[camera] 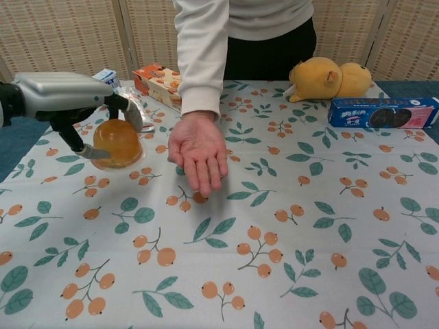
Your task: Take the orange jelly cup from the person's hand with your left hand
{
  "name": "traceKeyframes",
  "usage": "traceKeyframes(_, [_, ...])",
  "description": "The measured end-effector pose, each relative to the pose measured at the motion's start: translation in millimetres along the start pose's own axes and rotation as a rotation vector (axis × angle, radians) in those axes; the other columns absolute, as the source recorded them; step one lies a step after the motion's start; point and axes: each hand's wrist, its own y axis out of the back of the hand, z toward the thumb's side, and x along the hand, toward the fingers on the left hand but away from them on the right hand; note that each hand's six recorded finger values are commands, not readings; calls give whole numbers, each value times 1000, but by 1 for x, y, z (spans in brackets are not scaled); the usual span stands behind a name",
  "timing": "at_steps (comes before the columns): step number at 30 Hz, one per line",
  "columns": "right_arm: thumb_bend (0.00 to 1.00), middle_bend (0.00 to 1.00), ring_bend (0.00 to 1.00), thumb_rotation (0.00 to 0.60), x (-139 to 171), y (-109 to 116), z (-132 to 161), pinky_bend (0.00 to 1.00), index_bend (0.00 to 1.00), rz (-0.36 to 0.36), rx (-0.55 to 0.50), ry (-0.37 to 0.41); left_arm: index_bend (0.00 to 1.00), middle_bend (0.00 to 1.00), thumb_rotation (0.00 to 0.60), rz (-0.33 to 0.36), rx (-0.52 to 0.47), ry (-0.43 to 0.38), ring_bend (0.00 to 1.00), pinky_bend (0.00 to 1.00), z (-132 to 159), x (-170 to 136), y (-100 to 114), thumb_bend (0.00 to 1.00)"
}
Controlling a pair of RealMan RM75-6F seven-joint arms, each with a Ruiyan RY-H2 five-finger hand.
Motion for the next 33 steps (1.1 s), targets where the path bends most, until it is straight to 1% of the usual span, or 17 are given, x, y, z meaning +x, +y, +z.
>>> traceKeyframes(7, [383, 243, 195, 600, 0, 0, -1, 411, 98, 2, 3, -5, 491, 469, 600, -77, 14, 8, 539, 752, -1, 9, -30, 319])
traceKeyframes(10, [383, 243, 195, 600, 0, 0, -1, 411, 98, 3, 3, -5, 477, 465, 600, -96, 20, 8, 536, 745, 1, 13, -39, 319])
traceKeyframes(12, [383, 243, 195, 600, 0, 0, -2, 411, 98, 2, 3, -7, 461, 440, 600, -105, 18, 10, 513, 717, 2, 15, -43, 319])
traceKeyframes(15, [383, 243, 195, 600, 0, 0, -3, 411, 98, 4, 4, -11, 354, 299, 600, -126, 19, 17, 372, 582, 2, 17, -49, 316])
traceKeyframes(16, [383, 243, 195, 600, 0, 0, -3, 411, 98, 4, 4, -11, 296, 237, 600, -135, 22, 22, 303, 523, 1, 17, -50, 314])
traceKeyframes(19, [383, 243, 195, 600, 1, 0, -3, 411, 98, 2, 4, -12, 190, 153, 600, -147, 31, 35, 177, 397, 0, 17, -51, 310])
traceKeyframes(22, [383, 243, 195, 600, 1, 0, -3, 411, 98, 0, 3, -11, 100, 73, 600, -141, 47, 46, 79, 288, -1, 15, -49, 309])
traceKeyframes(25, [383, 243, 195, 600, 1, 1, -3, 411, 98, -1, 4, -11, 53, 35, 600, -127, 40, 70, 22, 199, -3, 10, -44, 309])
traceKeyframes(27, [383, 243, 195, 600, 2, 2, -3, 411, 98, -2, 6, -12, 51, 29, 600, -119, 29, 86, 16, 176, -5, 6, -41, 309])
traceKeyframes(29, [383, 243, 195, 600, 2, 1, -4, 411, 98, -1, 4, -15, 51, 29, 600, -96, 18, 113, 17, 174, -10, 0, -36, 309])
traceKeyframes(33, [383, 243, 195, 600, 3, 0, -6, 411, 98, 2, 3, -19, 54, 29, 600, -23, -13, 187, 16, 174, -21, -16, -23, 309])
